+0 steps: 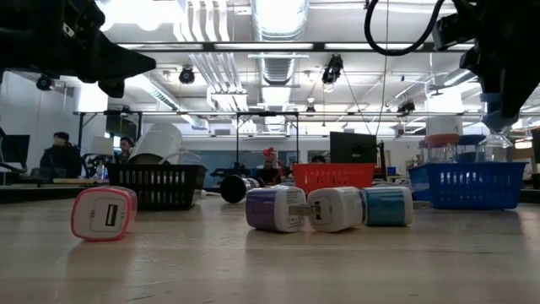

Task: Pick & Place Office items
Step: Put the light blue hourglass into the blue bin

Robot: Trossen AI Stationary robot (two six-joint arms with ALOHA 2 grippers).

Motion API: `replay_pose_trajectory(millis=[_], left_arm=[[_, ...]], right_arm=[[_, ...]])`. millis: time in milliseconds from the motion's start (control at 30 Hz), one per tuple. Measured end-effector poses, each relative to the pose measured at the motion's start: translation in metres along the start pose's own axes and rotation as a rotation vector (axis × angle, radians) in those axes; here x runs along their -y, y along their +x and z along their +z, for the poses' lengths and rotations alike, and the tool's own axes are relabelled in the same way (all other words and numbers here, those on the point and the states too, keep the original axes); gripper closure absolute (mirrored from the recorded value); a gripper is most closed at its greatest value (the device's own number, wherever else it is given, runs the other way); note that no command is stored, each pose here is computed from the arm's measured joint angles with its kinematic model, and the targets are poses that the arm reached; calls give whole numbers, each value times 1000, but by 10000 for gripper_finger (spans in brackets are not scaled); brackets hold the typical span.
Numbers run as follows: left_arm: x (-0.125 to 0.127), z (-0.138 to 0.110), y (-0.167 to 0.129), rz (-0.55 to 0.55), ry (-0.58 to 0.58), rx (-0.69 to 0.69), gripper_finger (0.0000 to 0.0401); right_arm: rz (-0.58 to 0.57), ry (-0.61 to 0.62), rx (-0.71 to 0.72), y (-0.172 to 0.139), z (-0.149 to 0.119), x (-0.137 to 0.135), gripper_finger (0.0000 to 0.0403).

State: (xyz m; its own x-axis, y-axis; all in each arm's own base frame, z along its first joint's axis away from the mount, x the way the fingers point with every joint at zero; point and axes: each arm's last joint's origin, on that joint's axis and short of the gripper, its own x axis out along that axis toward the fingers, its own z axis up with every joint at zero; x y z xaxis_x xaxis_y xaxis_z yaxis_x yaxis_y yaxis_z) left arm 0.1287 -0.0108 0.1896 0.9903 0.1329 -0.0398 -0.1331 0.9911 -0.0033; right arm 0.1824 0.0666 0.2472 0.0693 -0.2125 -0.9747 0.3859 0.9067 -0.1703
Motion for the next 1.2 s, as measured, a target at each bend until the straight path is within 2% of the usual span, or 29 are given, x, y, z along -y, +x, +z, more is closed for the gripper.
replay_pose_trajectory(millis=[533,1200], left_arm=[[0,-1,0,0,3,-8,390],[0,-1,0,0,10,-11,391]], right_arm=[[22,-4,-34,5,8,10,209],[81,-7,-71,37,11,19,204]])
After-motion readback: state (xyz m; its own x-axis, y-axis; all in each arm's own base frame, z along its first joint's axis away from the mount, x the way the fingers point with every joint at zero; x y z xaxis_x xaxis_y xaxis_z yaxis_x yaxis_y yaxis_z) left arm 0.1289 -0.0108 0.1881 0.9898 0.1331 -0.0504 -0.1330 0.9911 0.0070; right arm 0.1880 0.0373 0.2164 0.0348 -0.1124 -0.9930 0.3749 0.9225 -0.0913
